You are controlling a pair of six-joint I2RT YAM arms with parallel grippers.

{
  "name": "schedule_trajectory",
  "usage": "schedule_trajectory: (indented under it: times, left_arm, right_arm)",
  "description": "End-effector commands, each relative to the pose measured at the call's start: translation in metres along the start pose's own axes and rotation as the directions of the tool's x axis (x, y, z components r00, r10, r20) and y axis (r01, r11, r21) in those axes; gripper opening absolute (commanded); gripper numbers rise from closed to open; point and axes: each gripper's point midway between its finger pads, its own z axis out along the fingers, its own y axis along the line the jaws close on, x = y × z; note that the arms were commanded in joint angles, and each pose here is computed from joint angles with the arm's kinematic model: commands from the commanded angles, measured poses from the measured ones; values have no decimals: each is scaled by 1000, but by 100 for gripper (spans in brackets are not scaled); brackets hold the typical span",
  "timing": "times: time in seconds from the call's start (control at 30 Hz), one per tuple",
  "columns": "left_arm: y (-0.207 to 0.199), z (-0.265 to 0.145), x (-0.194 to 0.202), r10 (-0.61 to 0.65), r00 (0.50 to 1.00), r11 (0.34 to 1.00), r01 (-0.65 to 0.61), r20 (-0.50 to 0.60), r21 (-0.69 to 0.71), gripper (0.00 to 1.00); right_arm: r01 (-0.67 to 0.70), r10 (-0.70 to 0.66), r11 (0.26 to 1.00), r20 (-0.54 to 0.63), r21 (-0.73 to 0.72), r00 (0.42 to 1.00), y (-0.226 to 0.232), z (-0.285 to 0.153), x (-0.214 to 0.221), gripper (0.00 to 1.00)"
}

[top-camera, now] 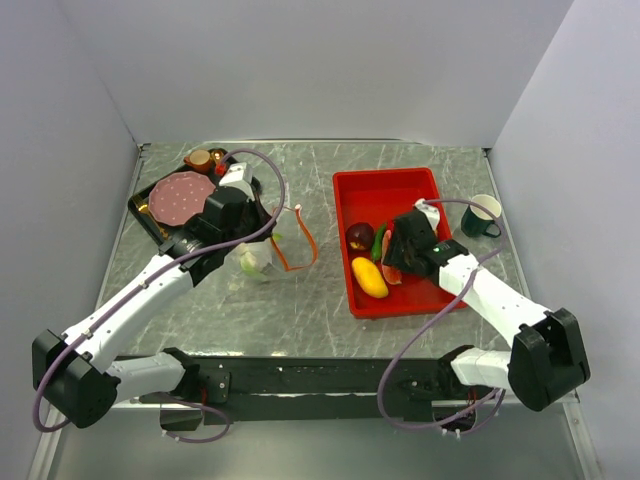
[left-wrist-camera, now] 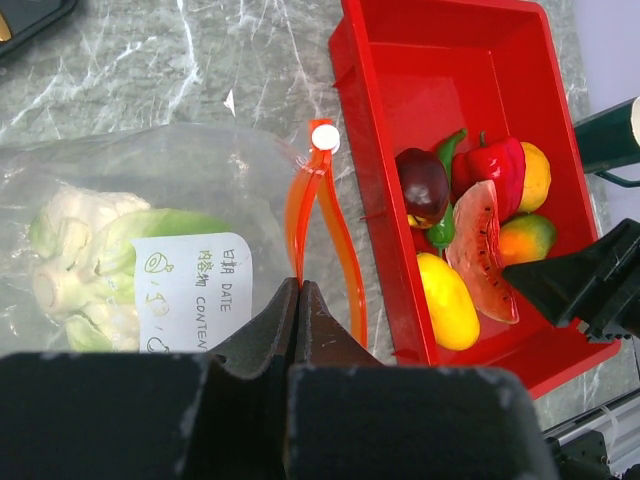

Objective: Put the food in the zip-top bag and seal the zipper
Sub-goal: Pick up the fake fruit from the bin.

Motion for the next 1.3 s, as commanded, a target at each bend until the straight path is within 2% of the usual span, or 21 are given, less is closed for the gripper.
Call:
schedule_trajectory:
  times: [0.0, 0.37, 0.43, 0.53, 0.57, 0.63, 0.67, 0.97, 1.27]
  left_arm:
    - [-20, -13, -30, -18, 997, 997, 12, 80, 73, 1]
    - [-19, -12, -34, -10, 996, 998, 5, 89, 57, 1]
    - [-19, -12, -33, -13, 996, 998, 8, 88, 58, 1]
    - [-17, -12, -32, -12, 996, 999, 7, 86, 53, 1]
    - [-17, -12, -31, -10, 996, 999, 5, 85, 51, 1]
    - [-16, -11, -31, -6, 996, 999, 2, 86, 48, 1]
    - [-16, -11, -32, -4, 996, 999, 0, 87, 46, 1]
    - [-15, -10, -30, -7, 996, 999, 3, 86, 44, 1]
    - [-15, -9, -30, -3, 996, 999, -1, 87, 44, 1]
  right_arm:
    - [-9, 10, 998, 9, -66, 1000, 7, 12, -7, 57]
    - [26, -29, 998, -56, -55, 998, 14, 33, 0, 54]
    - [25, -28, 998, -55, -58, 998, 15, 34, 0, 51]
    - [28, -30, 999, -57, -46, 998, 13, 36, 0, 35]
    - [30, -32, 999, -55, -43, 998, 13, 36, -1, 24]
    - [31, -33, 999, -59, -36, 998, 12, 37, 0, 15]
    - [28, -31, 999, -55, -40, 998, 13, 36, -2, 5]
    - [-3, 9, 993, 50, -114, 999, 26, 4, -33, 4]
    - [-17, 37, 981, 101, -195, 994, 41, -26, -57, 5]
